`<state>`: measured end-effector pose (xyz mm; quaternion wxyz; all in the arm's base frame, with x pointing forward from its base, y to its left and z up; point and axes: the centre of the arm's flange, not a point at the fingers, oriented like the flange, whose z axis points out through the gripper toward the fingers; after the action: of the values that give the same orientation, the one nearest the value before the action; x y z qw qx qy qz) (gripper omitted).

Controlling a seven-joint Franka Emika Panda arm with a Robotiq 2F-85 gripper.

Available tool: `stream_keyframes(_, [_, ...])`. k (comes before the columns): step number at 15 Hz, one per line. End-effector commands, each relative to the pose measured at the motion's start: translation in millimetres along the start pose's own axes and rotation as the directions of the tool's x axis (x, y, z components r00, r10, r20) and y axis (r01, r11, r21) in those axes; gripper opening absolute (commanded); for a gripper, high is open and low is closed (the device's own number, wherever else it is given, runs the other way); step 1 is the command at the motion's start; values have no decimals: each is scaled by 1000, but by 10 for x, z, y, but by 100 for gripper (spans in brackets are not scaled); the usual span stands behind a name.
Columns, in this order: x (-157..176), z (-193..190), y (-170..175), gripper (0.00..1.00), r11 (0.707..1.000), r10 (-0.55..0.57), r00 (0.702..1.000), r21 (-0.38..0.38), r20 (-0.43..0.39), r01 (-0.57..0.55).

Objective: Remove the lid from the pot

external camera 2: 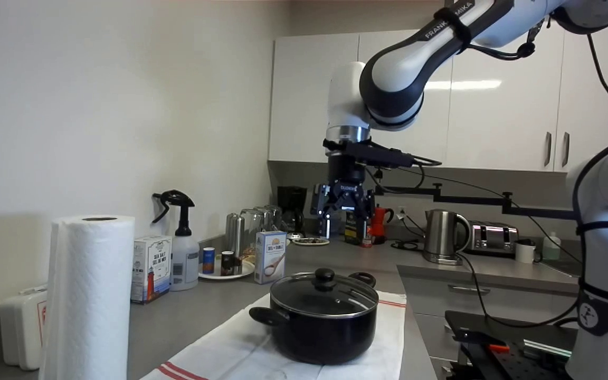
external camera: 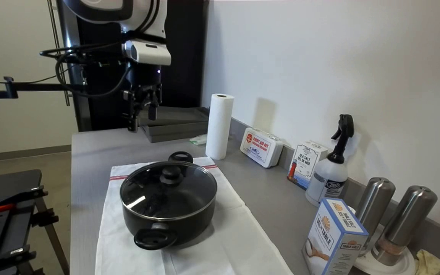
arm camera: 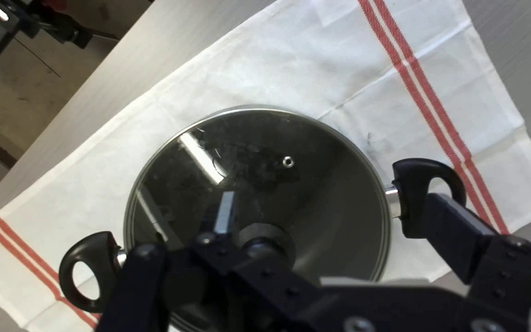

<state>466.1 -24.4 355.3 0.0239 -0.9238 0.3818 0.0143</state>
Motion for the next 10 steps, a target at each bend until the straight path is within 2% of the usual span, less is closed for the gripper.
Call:
stream_keyframes(1, [112,222,124,100,995,101,994,-9,-50,-101])
stream_keyframes(10, [432,545,263,100,977,211,973,2,-95,-212])
